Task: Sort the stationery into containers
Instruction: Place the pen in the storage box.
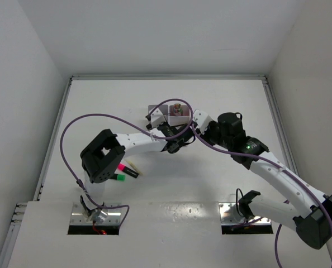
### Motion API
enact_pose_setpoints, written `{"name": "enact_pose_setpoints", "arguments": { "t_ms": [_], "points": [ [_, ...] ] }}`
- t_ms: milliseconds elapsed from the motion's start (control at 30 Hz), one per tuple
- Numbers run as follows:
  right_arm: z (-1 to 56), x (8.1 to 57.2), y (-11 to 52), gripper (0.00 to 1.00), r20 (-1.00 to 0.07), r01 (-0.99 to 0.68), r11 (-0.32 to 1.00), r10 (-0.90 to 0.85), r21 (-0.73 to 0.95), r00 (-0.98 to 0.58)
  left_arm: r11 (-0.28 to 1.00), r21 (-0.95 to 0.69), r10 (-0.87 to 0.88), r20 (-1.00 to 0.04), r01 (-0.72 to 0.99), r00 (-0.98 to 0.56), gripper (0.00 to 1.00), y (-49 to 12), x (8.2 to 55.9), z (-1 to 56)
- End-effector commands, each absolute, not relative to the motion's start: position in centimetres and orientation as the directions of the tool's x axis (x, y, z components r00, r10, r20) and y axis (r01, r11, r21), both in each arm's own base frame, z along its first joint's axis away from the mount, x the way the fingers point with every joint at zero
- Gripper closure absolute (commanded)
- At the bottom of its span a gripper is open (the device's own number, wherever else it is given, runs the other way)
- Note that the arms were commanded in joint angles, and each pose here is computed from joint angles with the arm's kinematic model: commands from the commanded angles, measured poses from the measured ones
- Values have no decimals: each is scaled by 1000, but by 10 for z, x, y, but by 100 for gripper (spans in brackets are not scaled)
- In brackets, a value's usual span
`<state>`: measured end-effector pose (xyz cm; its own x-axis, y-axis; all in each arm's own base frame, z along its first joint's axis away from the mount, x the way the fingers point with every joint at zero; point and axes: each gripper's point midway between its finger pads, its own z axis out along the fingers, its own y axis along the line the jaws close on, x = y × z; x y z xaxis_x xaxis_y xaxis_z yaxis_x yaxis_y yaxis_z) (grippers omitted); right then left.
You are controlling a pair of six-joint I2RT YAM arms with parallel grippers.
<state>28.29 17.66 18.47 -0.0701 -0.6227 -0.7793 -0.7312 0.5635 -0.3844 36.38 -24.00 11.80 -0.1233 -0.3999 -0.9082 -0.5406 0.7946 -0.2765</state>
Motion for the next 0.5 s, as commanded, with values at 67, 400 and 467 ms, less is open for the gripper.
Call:
{"name": "enact_pose_setpoints", "arguments": {
  "t_ms": [67, 400, 467],
  "points": [
    [204, 288, 178, 74, -812, -701, 591, -583, -398, -30, 774, -398, -471, -882, -493, -27, 56, -246, 359, 182],
    [205, 287, 175, 46, -807, -696, 590, -590, -409, -26, 760, -472, -545, -838, -446, -43, 79, -219, 321, 229],
    [205, 287, 175, 46, -807, -696, 590, -590, -409, -26, 712, -518, -617, -784, -474, -72, 87, -198, 315, 225]
  ]
}}
